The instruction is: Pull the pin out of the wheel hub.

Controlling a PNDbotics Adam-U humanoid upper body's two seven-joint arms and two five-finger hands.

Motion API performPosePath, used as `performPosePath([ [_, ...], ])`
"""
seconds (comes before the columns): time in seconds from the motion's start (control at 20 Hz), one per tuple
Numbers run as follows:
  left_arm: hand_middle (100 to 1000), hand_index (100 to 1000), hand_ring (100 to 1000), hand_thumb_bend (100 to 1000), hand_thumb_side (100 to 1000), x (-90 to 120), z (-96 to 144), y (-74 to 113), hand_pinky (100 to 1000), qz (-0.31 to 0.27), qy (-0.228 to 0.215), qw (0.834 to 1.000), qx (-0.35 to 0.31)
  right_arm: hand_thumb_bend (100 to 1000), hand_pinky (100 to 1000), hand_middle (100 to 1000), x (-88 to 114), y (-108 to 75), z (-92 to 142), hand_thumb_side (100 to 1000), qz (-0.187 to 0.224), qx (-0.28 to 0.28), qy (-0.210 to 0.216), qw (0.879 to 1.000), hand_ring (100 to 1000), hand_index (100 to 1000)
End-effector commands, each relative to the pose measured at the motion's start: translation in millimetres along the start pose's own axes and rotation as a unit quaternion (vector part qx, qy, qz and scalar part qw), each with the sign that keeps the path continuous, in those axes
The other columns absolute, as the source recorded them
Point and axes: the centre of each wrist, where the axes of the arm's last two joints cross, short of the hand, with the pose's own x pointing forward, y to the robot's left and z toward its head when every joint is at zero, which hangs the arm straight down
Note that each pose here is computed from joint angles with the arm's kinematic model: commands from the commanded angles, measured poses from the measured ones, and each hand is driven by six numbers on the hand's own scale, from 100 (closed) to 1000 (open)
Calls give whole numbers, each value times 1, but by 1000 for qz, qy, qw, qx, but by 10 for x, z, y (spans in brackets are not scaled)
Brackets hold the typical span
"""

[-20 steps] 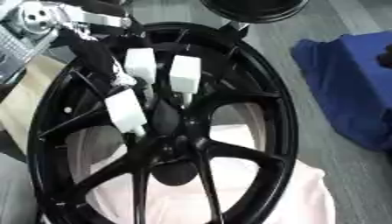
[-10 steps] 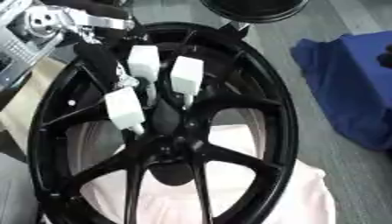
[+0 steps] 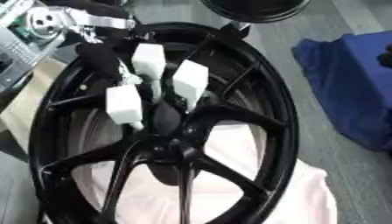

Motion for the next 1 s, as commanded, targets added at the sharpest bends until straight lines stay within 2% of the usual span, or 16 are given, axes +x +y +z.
performPosePath([
  [0.05,566,706,594,253,306,25,148,150,775,-6,3,1000,22,100,764,603,83,-24,-29,623,7,2,-14,1000,660,667],
  [0.4,554,700,577,235,346,75,183,208,777,5,-14,1000,27,100,765,602,82,-29,-26,621,9,1,-11,1000,661,667],
  [0.6,531,681,559,188,307,98,210,245,773,14,-23,999,33,100,766,602,84,-33,-27,618,10,-1,-11,1000,661,667],
  [1.0,486,634,526,124,307,111,297,304,768,44,-31,997,58,100,766,602,87,-38,-30,615,11,-3,-12,1000,662,667],
])
